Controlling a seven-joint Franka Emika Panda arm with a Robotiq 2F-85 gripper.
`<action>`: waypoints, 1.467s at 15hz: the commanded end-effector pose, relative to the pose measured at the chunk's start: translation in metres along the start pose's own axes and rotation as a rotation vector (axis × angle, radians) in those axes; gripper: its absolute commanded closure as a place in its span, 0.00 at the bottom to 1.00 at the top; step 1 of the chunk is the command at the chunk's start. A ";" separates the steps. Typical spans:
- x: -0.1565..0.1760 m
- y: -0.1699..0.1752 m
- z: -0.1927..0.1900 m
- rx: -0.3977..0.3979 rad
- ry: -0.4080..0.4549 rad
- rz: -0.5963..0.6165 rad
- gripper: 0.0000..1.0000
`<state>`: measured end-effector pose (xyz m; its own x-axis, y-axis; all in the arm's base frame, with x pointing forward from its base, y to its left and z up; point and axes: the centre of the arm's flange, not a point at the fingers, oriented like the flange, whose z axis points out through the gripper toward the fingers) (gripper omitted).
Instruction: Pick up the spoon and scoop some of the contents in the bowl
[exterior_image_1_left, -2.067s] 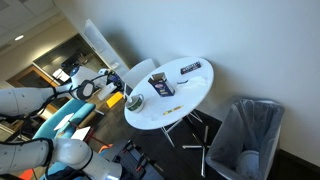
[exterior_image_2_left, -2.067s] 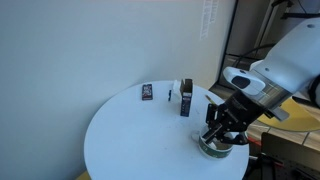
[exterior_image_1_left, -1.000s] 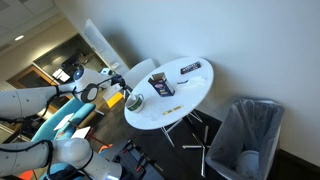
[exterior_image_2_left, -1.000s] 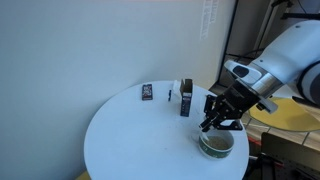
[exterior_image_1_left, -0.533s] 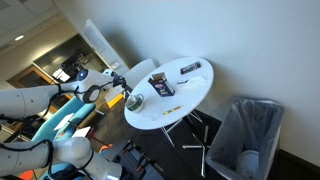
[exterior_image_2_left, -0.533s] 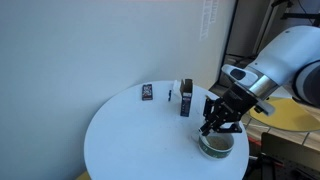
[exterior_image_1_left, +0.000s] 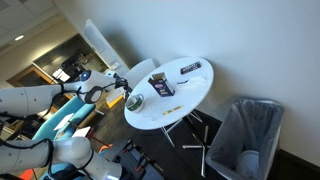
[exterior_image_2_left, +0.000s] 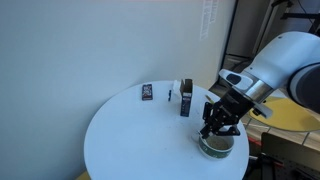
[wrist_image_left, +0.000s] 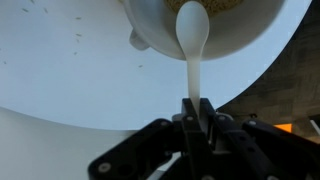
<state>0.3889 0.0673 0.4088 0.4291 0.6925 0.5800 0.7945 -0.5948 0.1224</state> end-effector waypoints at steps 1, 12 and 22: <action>-0.038 -0.042 0.004 -0.005 0.002 -0.016 0.97; -0.055 -0.051 0.026 0.021 -0.066 -0.062 0.97; -0.057 -0.053 0.019 0.023 -0.153 -0.064 0.97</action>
<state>0.3924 0.0734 0.3752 0.4256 0.7644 0.4844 0.8278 -0.5450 0.1327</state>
